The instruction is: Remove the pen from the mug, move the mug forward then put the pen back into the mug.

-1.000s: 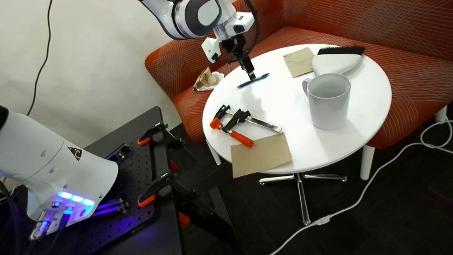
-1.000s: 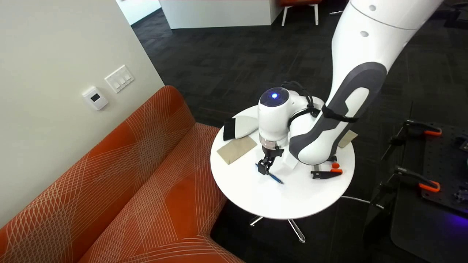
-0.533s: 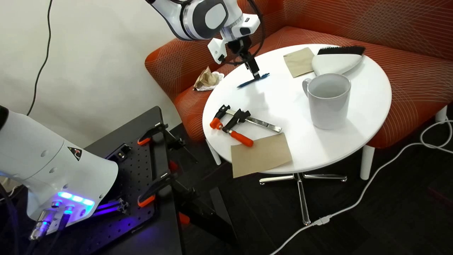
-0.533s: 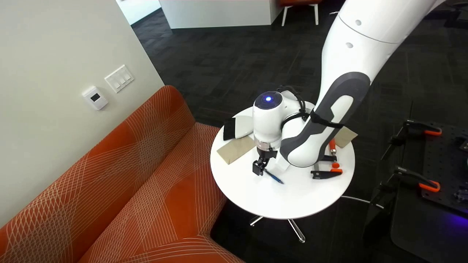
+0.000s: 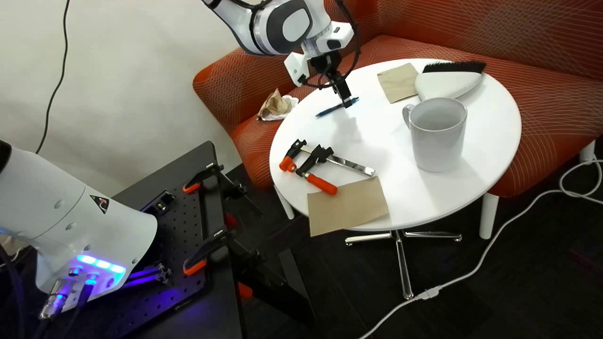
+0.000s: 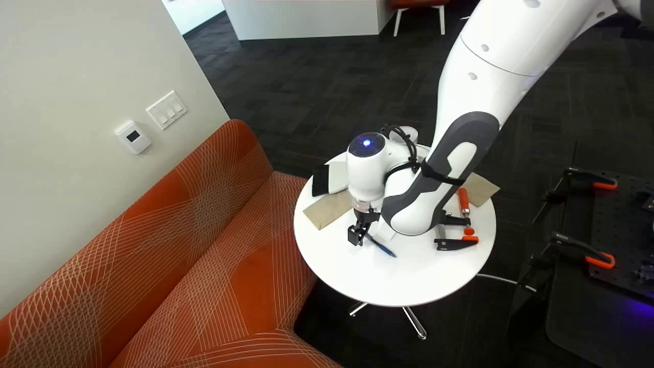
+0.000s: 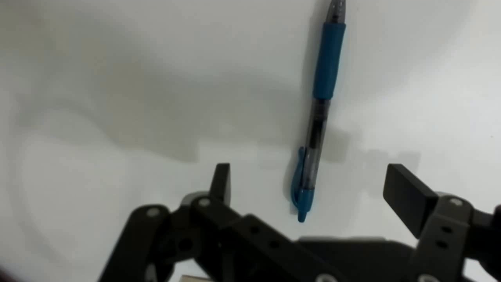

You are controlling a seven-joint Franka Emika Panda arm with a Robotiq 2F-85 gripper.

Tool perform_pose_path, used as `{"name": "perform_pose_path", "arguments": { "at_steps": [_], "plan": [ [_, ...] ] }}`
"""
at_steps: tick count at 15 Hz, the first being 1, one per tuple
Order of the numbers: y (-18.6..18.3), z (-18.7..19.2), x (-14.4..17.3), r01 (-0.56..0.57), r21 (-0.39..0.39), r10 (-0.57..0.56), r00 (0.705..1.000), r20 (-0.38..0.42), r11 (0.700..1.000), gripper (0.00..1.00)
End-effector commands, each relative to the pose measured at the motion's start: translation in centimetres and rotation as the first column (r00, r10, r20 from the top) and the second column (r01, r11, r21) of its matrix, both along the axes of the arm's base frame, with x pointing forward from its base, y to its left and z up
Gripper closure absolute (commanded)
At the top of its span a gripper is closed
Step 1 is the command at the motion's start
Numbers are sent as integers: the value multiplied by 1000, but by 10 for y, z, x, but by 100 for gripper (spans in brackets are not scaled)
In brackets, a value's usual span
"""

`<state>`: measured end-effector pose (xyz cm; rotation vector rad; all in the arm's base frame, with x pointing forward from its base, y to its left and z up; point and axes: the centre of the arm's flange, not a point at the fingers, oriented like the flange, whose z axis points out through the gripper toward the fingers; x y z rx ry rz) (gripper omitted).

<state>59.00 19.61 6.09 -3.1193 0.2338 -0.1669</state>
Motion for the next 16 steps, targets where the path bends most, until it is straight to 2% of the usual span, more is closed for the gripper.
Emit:
{"name": "perform_pose_path", "arguments": {
  "at_steps": [1, 2, 4, 12, 13, 14, 16],
  "plan": [
    [0, -3, 14, 8, -5, -8, 1000, -29, 1000, 0],
    [-1, -4, 15, 10, -10, -11, 999, -33, 1000, 25],
    [-2, -6, 17, 13, -15, -13, 999, -41, 1000, 34],
    [-9, -7, 19, 35, -6, -35, 998, -49, 999, 95],
    [-10, -8, 20, 40, -5, -40, 998, -50, 999, 100],
    [-11, -7, 21, 45, -3, -45, 998, -50, 999, 100],
    [-12, 2, 17, 56, 4, -56, 997, -43, 998, 96]
  ]
}}
